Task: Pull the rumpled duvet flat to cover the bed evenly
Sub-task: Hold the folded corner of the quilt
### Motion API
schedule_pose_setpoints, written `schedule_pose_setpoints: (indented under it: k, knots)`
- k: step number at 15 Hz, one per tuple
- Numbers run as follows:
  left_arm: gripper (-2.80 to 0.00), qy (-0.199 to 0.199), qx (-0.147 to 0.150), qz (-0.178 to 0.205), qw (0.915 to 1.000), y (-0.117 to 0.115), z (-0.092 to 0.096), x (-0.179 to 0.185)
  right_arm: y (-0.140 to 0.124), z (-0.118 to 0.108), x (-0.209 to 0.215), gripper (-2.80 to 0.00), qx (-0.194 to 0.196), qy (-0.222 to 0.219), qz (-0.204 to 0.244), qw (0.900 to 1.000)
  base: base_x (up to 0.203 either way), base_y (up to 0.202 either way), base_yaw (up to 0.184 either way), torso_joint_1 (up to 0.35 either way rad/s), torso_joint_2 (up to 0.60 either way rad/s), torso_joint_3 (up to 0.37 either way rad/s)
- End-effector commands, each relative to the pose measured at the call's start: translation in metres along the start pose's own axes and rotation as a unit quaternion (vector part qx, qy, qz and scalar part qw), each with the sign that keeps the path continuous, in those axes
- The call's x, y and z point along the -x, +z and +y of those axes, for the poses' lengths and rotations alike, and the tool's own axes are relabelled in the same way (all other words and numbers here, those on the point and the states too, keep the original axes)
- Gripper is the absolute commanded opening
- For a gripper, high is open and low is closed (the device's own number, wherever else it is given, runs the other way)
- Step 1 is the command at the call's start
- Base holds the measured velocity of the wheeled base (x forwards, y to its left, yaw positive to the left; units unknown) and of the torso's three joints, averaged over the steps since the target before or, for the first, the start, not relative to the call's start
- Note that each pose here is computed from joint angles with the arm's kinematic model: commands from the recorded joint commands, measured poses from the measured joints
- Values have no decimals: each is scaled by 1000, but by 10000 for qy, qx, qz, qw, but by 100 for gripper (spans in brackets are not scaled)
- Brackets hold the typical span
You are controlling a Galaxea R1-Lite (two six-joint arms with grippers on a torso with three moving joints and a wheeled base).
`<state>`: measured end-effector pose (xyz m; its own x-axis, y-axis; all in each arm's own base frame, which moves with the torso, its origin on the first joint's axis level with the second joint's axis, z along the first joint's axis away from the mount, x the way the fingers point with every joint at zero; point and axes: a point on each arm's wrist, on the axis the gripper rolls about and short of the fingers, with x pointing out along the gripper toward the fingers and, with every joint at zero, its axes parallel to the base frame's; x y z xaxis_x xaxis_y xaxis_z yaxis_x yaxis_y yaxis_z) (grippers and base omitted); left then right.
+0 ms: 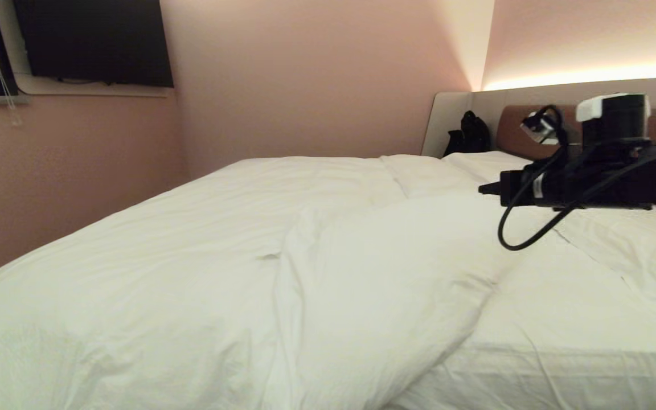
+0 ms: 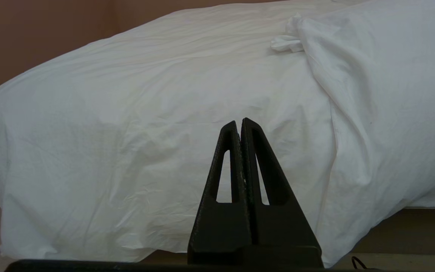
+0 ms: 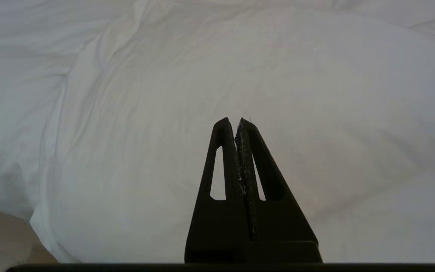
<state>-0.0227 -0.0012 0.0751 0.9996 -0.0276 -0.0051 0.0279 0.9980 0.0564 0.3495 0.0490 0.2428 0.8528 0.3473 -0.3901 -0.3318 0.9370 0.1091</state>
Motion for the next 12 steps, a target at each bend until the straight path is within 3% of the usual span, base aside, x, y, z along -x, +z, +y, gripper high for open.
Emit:
schedule_pose_setpoints:
  k: [1, 8, 12]
  knots:
    - [-280, 0, -1, 5, 10000, 0, 0, 0, -20, 3, -62, -280, -2, 180, 456, 9988, 0, 0, 0, 0, 0, 0]
    - [-280, 0, -1, 5, 10000, 0, 0, 0, -37, 17, -121, -280, 149, 70, 657, 9977, 0, 0, 0, 0, 0, 0]
    - [-280, 0, -1, 5, 10000, 0, 0, 0, -46, 20, -146, -280, 229, -270, 712, 9968, 0, 0, 0, 0, 0, 0]
